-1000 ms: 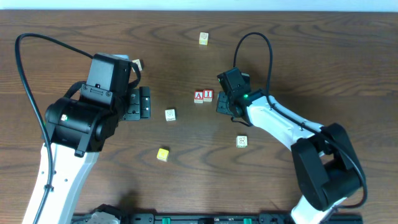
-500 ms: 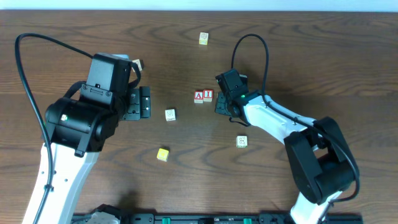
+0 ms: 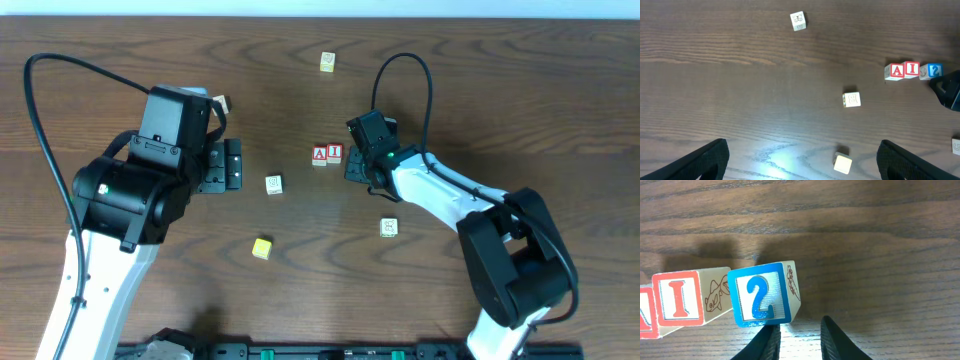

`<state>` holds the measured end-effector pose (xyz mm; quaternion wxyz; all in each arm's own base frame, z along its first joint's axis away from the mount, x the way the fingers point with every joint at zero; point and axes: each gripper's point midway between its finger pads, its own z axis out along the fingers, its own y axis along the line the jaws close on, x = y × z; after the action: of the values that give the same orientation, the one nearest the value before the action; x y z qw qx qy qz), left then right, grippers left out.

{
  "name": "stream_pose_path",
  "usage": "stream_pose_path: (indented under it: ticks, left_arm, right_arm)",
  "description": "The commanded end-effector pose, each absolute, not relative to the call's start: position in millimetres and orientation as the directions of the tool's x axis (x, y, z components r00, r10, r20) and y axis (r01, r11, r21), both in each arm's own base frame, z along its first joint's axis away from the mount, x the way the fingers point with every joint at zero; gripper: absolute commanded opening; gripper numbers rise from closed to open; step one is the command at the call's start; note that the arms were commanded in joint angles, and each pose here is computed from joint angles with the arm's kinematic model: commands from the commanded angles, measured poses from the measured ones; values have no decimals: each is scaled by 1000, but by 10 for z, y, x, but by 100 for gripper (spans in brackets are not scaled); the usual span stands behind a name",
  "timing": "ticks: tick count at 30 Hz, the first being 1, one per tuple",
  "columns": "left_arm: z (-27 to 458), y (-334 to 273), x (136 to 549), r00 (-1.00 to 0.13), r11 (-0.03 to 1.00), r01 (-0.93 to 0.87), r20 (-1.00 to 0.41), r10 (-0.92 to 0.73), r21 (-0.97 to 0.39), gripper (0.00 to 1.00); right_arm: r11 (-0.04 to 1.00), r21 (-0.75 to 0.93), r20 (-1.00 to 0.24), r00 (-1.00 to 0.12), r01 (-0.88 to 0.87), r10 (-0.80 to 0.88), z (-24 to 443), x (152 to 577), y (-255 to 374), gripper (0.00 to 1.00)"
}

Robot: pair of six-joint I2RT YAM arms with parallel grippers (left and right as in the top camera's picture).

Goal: Spell out Ai2
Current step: 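Open the right gripper and lift it off the 2 block, then push the 2 block leftward against the I block with the right gripper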

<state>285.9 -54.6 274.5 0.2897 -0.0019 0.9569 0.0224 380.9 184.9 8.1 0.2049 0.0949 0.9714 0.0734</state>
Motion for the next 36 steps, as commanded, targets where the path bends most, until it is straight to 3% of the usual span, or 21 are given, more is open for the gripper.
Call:
stream_pose_path:
  ticks: [1, 7, 13, 18, 23, 36]
  left_arm:
    - [2750, -551, 2863, -831, 999, -29, -556, -7, 30, 95]
    - [2751, -551, 2864, -831, 999, -29, -556, -7, 30, 95]
    - [2750, -551, 2863, -831, 999, -29, -556, -7, 30, 95]
    - [2751, -552, 2863, -831, 999, -28, -556, -7, 29, 95]
    - [2750, -552, 2863, -832, 999, -28, -555, -7, 30, 95]
    - [2751, -552, 2864, -831, 999, -28, -556, -7, 30, 95]
  right_arm:
    - [975, 166, -374, -906, 145, 198, 29, 3754, 1852, 28]
    - [970, 224, -268, -951, 97, 157, 66, 3537, 1934, 31]
    - [987, 76, -365, -917, 142, 160, 261, 3640, 1524, 34]
    - [988, -18, -440, -888, 156, 132, 320, 3775, 1312, 30]
    - [992, 15, -519, -847, 122, 112, 427, 3986, 1402, 30]
    - [990, 33, -519, -845, 134, 132, 342, 4027, 1437, 29]
